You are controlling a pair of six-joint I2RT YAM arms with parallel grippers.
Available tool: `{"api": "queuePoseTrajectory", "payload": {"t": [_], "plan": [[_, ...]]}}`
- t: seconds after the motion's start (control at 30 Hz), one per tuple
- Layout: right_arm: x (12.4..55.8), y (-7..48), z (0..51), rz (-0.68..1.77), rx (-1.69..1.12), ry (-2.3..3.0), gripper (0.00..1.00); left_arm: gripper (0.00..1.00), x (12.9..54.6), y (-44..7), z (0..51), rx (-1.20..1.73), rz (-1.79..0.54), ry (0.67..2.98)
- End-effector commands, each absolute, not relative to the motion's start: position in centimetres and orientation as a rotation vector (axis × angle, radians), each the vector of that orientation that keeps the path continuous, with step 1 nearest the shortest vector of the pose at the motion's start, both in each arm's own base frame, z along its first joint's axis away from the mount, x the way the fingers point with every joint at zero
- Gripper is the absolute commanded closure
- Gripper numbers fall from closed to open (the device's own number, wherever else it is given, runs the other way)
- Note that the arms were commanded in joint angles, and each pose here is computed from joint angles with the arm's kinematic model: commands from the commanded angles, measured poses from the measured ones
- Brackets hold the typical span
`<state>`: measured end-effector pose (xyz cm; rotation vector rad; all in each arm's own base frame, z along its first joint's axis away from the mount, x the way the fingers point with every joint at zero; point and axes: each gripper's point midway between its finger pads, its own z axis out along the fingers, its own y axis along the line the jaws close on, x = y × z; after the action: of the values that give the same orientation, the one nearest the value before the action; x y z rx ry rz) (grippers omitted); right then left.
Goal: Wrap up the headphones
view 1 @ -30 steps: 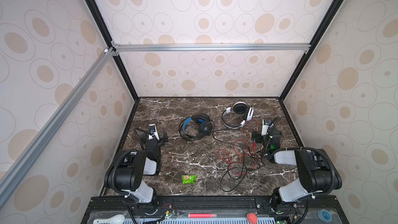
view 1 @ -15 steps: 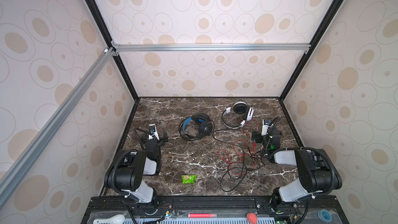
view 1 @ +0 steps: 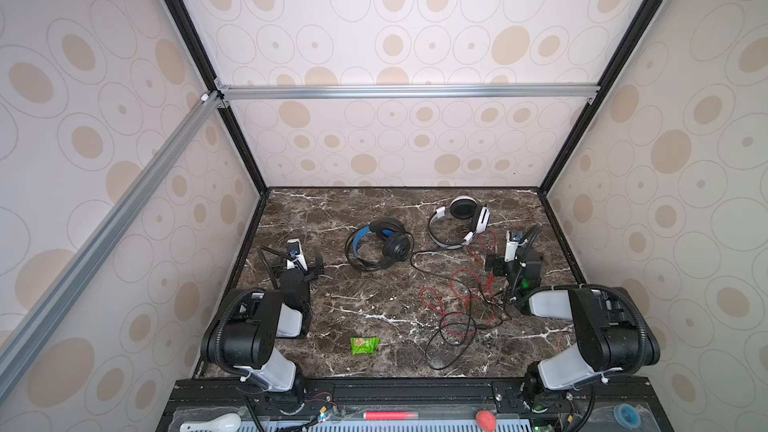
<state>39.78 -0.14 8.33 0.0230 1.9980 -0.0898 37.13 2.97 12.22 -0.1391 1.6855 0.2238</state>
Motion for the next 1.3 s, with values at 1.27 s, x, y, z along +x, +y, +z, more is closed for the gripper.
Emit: {"api": "queuePoseTrajectory", "payload": {"t": [1.27], "plan": [[37.2,0.2,14.0,-0.150,0.085,2.056,0.00,0.02,36.9,2.3,16.8,-0.193,0.133,1.789]]}}
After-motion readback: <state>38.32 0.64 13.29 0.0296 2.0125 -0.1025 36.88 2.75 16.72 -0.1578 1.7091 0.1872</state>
